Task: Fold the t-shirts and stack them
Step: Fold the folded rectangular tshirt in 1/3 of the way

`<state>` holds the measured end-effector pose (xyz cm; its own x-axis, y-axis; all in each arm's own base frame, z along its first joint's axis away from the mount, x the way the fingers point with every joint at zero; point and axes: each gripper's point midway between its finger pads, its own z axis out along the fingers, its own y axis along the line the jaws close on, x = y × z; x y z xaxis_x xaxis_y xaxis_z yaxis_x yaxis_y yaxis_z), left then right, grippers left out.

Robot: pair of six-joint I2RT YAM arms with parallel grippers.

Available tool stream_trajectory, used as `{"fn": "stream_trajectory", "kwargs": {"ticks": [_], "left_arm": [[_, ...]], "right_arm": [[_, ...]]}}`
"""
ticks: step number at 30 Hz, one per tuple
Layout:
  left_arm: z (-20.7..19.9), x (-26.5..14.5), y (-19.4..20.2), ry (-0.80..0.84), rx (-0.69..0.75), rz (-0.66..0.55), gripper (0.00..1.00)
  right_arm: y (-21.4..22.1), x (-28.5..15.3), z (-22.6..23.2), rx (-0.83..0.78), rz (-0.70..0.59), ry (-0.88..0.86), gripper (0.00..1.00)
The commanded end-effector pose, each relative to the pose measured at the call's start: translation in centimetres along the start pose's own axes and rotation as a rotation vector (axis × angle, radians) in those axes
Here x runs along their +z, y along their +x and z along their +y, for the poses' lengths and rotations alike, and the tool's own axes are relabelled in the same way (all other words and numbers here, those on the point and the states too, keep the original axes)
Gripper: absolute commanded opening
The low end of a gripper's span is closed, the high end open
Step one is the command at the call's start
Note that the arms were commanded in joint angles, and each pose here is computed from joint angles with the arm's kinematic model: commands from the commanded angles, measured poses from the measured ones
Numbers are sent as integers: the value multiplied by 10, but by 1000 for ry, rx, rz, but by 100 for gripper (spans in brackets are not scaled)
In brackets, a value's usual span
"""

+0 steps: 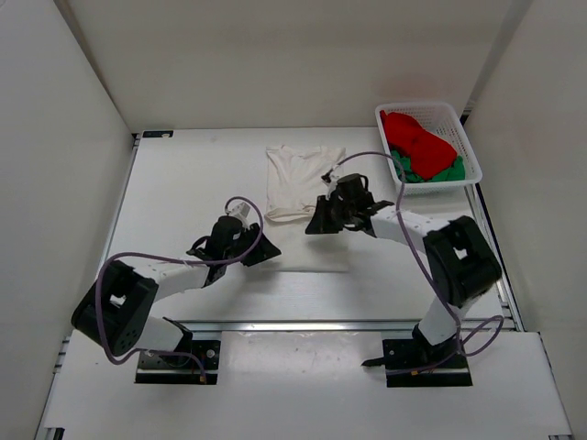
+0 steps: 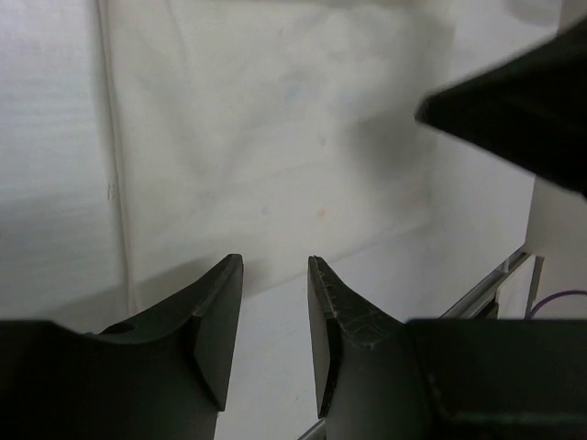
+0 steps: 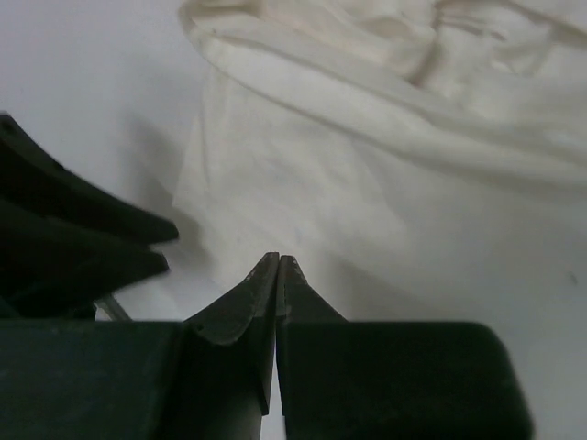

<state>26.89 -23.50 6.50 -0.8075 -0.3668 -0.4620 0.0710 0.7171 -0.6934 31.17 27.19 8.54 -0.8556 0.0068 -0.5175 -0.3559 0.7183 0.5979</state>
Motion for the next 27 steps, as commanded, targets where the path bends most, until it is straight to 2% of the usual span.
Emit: {"fn": "stream_trajectory", "kwargs": {"ticks": [1,5,8,14,16,20,21,22,24,27], "left_arm": [[2,0,25,11,3,43,45],[20,-1,38,-11,-15,71,45],[36,-6,45,-40,-32,85,45],[24,-17,35,-15,-6,53,47],[24,-24,30,-20,7,38,48],[37,-38,11,-69,22,-37,52],[47,-41,13,-98,28,-32,53],[50,-43,12,-108,28,-33,53],[63,-43,14,-138,18,-20,54],[71,-40,28,-156,19,29,55]], "right_arm": [[-15,33,22,-66,0,-67,0],[-26,66,24,-76,30,-76,0],[-46,88,4,-55,26,-35,0],[-126,85,5,-41,-136,-40,0],[-133,79,1,-54,-135,-14,0],[-113,39,0,-49,-152,4,0],[-120,18,15,-69,-209,-14,0],[-89,14,-3,-12,-165,17,0],[-78,-22,11,-36,-250,-33,0],[-13,-47,-17,47,-211,-1,2]]}}
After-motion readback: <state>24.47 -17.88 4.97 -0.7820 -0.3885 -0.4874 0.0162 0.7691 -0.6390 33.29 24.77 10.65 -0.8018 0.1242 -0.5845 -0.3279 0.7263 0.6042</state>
